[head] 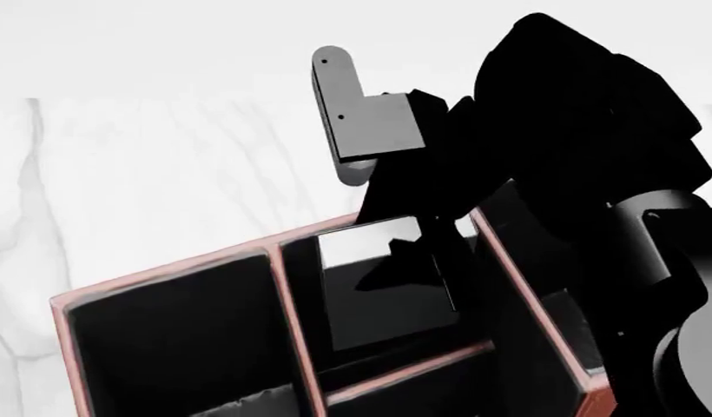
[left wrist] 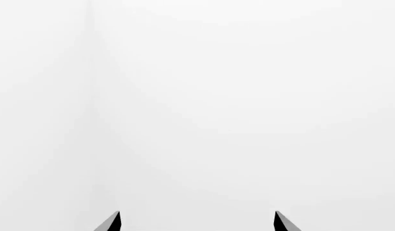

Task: Pick up the book and place it in the front compartment of the caddy.

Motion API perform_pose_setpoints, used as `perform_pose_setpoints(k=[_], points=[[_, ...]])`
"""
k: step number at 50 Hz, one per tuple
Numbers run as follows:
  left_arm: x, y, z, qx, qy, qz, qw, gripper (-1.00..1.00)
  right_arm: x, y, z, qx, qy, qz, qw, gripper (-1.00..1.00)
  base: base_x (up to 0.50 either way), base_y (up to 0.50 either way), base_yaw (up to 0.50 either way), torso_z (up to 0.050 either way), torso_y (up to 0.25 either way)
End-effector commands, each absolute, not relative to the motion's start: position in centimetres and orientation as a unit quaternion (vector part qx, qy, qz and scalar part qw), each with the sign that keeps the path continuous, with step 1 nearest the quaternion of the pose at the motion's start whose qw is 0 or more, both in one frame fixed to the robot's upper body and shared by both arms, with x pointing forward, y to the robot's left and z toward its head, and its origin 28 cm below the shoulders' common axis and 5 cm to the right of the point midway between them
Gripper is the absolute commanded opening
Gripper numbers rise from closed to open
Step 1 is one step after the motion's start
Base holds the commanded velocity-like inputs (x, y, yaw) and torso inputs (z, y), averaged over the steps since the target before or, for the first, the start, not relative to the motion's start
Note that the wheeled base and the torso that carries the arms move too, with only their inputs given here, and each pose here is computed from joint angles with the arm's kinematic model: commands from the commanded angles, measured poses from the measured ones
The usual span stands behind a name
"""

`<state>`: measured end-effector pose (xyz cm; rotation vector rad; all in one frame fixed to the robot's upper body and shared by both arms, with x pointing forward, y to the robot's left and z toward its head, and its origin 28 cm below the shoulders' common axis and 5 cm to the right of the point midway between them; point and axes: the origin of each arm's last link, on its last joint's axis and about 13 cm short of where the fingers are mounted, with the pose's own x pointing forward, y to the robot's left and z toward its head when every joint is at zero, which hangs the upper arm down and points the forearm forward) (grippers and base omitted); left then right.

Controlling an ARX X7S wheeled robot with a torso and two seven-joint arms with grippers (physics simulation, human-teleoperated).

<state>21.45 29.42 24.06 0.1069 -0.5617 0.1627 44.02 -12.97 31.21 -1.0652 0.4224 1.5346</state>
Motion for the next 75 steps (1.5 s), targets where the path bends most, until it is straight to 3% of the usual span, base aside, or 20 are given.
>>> perform_pose_setpoints(k=[1,18,19,42,58,75], points=[[21.4,29.6,24.0,0.047,-0.279,0.082,0.956,1.00,44.2,-11.8,30.3,-0.469,0.181,0.650,0.570,-1.00,0.00,0.00,0.01,0.000,0.000],[21.5,29.7,24.0,0.048,-0.281,0.082,0.955,1.00,44.2,-11.7,30.4,-0.462,0.195,0.646,0.575,-1.00,0.00,0.00,0.00,0.000,-0.004],[21.5,29.7,24.0,0.048,-0.281,0.082,0.955,1.00,44.2,-11.7,30.3,-0.464,0.196,0.645,0.574,1.00,0.01,0.00,0.00,0.000,-0.011],[21.4,29.7,24.0,0.048,-0.281,0.083,0.955,1.00,44.2,-11.9,30.5,-0.459,0.207,0.654,0.565,1.00,0.00,0.00,0.00,-0.002,-0.009],[21.4,29.7,24.0,0.047,-0.282,0.083,0.955,1.00,43.5,-12.5,36.2,-0.465,0.130,0.631,0.607,1.00,0.00,0.00,0.00,-0.001,-0.005],[21.4,29.6,24.1,0.049,-0.283,0.082,0.954,1.00,37.8,-14.1,40.6,-0.443,0.136,0.636,0.617,1.00,0.00,0.00,0.00,0.000,0.000]])
